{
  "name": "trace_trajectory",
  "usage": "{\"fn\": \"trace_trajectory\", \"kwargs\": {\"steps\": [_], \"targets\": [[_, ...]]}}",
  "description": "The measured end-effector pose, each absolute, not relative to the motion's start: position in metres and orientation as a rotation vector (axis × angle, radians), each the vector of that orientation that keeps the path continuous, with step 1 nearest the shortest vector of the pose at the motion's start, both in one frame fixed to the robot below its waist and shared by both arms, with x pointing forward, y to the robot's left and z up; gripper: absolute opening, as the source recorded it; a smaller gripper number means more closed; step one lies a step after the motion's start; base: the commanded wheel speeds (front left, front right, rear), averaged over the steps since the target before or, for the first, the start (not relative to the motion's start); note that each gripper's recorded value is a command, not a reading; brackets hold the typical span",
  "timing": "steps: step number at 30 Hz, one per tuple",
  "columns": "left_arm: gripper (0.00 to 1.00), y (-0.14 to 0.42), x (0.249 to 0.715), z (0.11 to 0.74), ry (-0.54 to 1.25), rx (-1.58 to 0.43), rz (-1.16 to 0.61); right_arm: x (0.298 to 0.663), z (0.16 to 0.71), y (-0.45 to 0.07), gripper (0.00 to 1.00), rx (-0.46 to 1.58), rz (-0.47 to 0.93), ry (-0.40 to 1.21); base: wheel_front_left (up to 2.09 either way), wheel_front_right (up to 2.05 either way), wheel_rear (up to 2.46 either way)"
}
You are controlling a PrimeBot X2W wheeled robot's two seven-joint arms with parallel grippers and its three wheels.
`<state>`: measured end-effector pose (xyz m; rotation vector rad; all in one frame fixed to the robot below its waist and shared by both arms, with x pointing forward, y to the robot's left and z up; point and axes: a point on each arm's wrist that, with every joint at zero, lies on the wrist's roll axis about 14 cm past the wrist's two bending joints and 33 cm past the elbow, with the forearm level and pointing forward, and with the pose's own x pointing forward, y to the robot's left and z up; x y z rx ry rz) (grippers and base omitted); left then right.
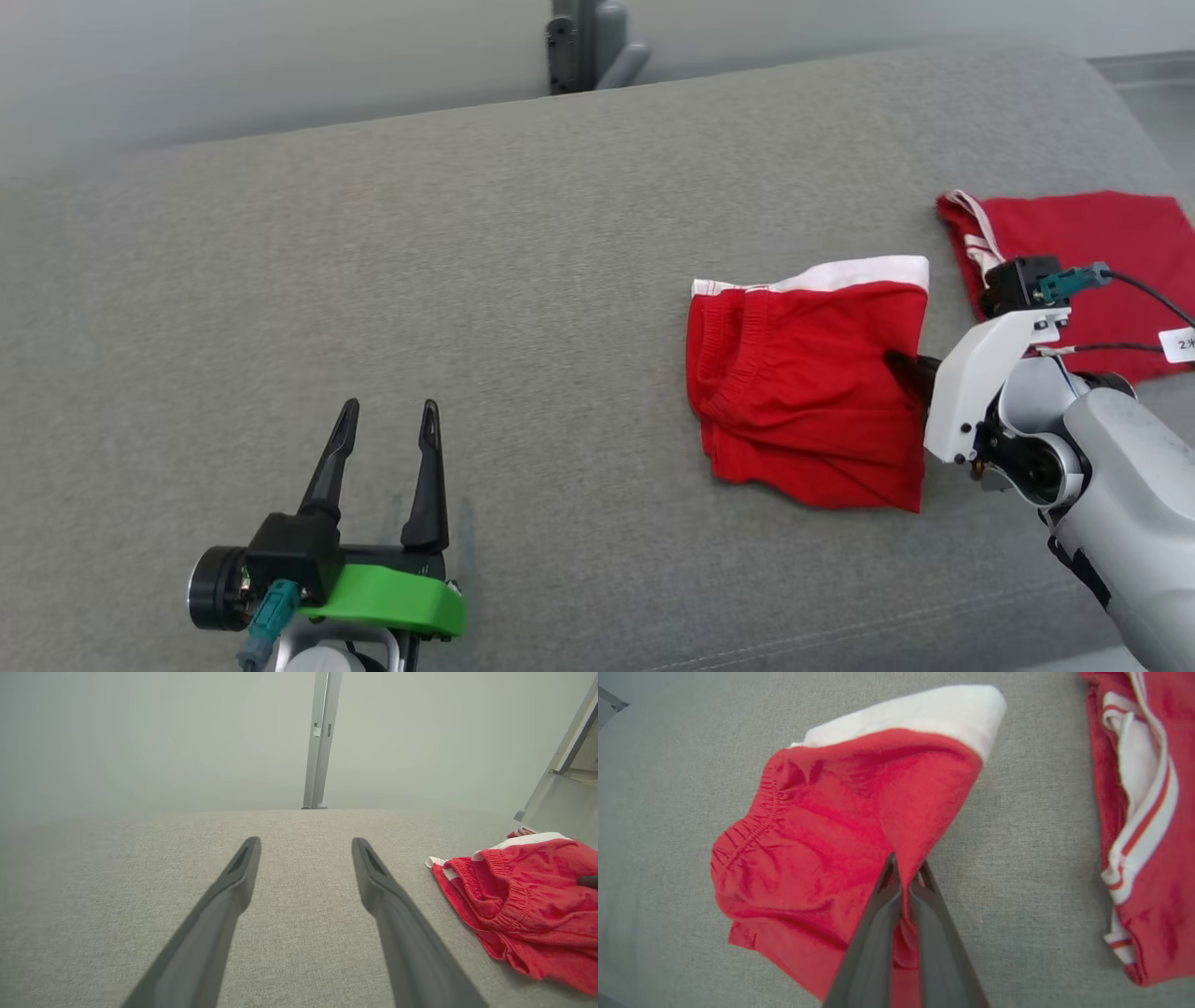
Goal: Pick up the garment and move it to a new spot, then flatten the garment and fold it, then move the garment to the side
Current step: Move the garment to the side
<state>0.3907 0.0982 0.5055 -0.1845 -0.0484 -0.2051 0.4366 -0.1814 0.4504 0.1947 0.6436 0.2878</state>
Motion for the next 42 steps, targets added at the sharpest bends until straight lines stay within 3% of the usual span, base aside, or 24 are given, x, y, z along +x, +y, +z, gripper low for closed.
{"fn": "trace_trajectory", "kwargs": {"steps": [16,30,42], "targets": [[1.0,0.0,0.412,0.493,-0.002,-0.183,-0.504,0.396,0.457,-0.263,0.0,0.252,0.054,0.589,0.0,0.0,0.0],[1.0,0.021,0.415,0.489,0.005,-0.173,-0.439,0.439,0.502,-0.262,0.0,0.139,0.095,0.481,0.0,0.0,0.0],[1.0,0.035,0.416,0.489,0.002,-0.167,-0.398,0.458,0.552,-0.301,0.0,-0.06,0.053,0.464,0.0,0.0,0.0]]}}
